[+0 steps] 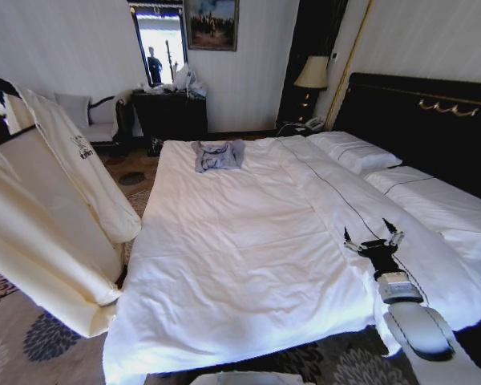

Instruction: Pick up the clothes from the bed and hang them on the clothes hanger.

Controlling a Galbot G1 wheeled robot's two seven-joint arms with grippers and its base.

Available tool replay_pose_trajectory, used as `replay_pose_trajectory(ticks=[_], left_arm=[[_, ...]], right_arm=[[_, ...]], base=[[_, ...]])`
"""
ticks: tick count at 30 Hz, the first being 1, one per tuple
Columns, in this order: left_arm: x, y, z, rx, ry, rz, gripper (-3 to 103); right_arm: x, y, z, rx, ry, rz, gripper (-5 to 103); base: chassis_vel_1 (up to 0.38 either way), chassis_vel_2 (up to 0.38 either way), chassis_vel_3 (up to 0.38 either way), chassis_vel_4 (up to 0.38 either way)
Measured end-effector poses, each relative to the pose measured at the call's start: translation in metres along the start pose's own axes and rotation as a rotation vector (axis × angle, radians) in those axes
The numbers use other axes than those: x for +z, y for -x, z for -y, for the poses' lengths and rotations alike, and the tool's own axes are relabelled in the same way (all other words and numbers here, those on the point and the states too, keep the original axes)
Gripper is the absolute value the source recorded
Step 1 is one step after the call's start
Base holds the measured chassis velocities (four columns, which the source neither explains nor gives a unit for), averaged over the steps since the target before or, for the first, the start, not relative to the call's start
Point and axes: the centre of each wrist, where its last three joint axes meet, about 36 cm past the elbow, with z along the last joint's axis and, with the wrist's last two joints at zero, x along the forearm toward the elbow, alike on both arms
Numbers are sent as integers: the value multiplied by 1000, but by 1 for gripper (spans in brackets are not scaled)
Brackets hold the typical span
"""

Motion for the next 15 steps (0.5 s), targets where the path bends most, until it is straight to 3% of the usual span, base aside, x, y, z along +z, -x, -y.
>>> replay_pose_trajectory(ticks=[6,9,11,12,15], left_arm=[[44,0,27,83,-17,-2,100],[78,-8,42,113,-54,-3,100],[114,-12,38,55,-65,18,100],[114,-12,38,55,-65,18,100],[157,-18,32,-10,-72,14,100]], right_arm=[[-3,-4,-1,-4,41,20,100],[-9,-9,-4,-28,108,39,100],[-16,-12,-9,-67,188,51,100],[-16,-12,-9,-67,188,51,100],[-21,-21,-14,-102,283,39,100]], base=[[0,0,0,0],[0,0,0,0],[0,0,0,0],[0,0,0,0],[0,0,0,0]])
